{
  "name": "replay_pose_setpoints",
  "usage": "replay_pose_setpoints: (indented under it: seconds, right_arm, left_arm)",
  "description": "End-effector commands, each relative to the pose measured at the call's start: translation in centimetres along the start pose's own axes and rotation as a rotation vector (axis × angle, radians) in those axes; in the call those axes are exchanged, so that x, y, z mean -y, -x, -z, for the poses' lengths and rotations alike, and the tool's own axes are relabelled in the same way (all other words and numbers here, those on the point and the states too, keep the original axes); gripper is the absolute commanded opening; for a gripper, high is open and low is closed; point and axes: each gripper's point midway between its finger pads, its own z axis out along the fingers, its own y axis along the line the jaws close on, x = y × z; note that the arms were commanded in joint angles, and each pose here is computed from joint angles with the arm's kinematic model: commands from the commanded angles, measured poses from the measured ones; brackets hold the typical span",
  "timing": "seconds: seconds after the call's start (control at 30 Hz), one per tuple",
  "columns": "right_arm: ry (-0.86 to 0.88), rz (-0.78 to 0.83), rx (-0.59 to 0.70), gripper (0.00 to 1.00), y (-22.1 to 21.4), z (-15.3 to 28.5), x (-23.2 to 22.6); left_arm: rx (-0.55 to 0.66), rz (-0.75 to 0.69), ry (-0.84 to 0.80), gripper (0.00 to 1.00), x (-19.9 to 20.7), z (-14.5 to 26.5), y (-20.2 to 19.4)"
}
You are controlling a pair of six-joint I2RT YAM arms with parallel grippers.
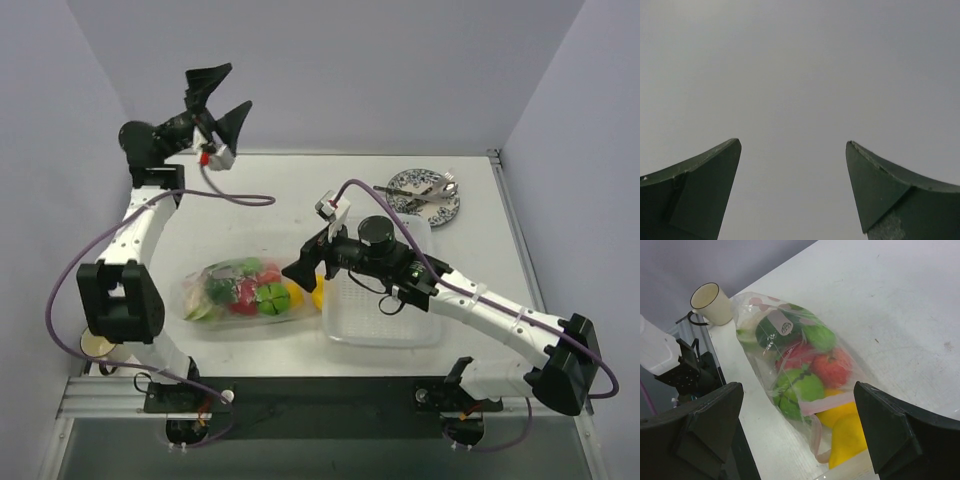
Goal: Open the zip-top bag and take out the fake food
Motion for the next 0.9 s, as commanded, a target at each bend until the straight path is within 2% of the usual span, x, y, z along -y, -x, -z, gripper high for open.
replay_pose_setpoints:
  seconds: [0.0, 0.03, 0.07, 0.1, 0.13, 0.2, 0.23, 0.27, 0.33, 0.5, 0.57, 0.67, 0.8, 0.87]
  right_arm:
    - [0.015, 0.039, 0.098, 1.00, 2.4, 0.6, -0.8]
    - [0.012, 0.038, 0.100, 1.00, 2.3, 0.7, -0.8]
    - [0.009, 0.036, 0.093, 1.00, 1.9, 0.7, -0.7]
    - [0.012, 0.039, 0.093, 1.00, 1.9, 0.9, -0.7]
    - [0.004, 0.043, 0.087, 1.00, 1.7, 1.0, -0.5]
    - [-0.026, 0.055, 0.084, 1.00, 1.3, 1.4, 0.1]
    - [-0.038, 0.055, 0.083, 1.00, 1.1, 1.5, 0.5]
    - [-0.052, 0.054, 0.083, 1.00, 1.0, 1.6, 0.9]
    - [-0.078, 0.050, 0.076, 1.00, 0.3, 1.9, 1.6]
    - [-0.104, 0.047, 0.069, 1.00, -0.8, 2.3, 2.6]
    - [-0.117, 0.048, 0.064, 1.00, -1.2, 2.5, 3.0]
    - [-0.134, 0.050, 0.065, 1.00, -1.6, 3.0, 3.4]
    - [-0.149, 0.041, 0.057, 1.00, -2.4, 3.7, 3.9]
    - [-0.157, 0.030, 0.056, 1.00, -2.7, 4.0, 4.2]
  left_arm:
    - [-0.659, 0.006, 0.209, 0.97, -15.0, 1.5, 5.1]
    - [-0.745, 0.216, 0.282, 0.97, -13.3, 2.7, 2.9]
    - [-0.908, 0.255, 0.354, 0.97, -13.0, 6.9, 0.5]
    - [-1.003, 0.346, 0.319, 0.95, -8.5, 9.1, -1.5]
    - [-1.039, 0.426, 0.393, 0.95, -8.3, 11.4, -0.8]
    - [-1.206, 0.572, 0.374, 0.97, -3.2, 16.3, -1.2]
    - [-1.222, 0.653, 0.418, 0.97, -2.7, 17.3, 0.3]
    - [-1.331, 0.713, 0.430, 0.97, -1.0, 20.8, 0.7]
    - [-1.410, 0.863, 0.476, 0.97, 1.8, 23.5, 2.5]
    - [-1.707, 1.189, 0.368, 0.98, 12.7, 29.7, 7.8]
    - [-1.786, 1.300, 0.303, 0.97, 17.0, 31.0, 9.9]
    - [-1.831, 1.369, 0.277, 0.93, 19.8, 32.3, 12.1]
    - [-1.811, 1.379, 0.236, 0.75, 20.1, 32.6, 13.8]
    - [-1.808, 1.380, 0.202, 0.71, 20.3, 32.7, 14.3]
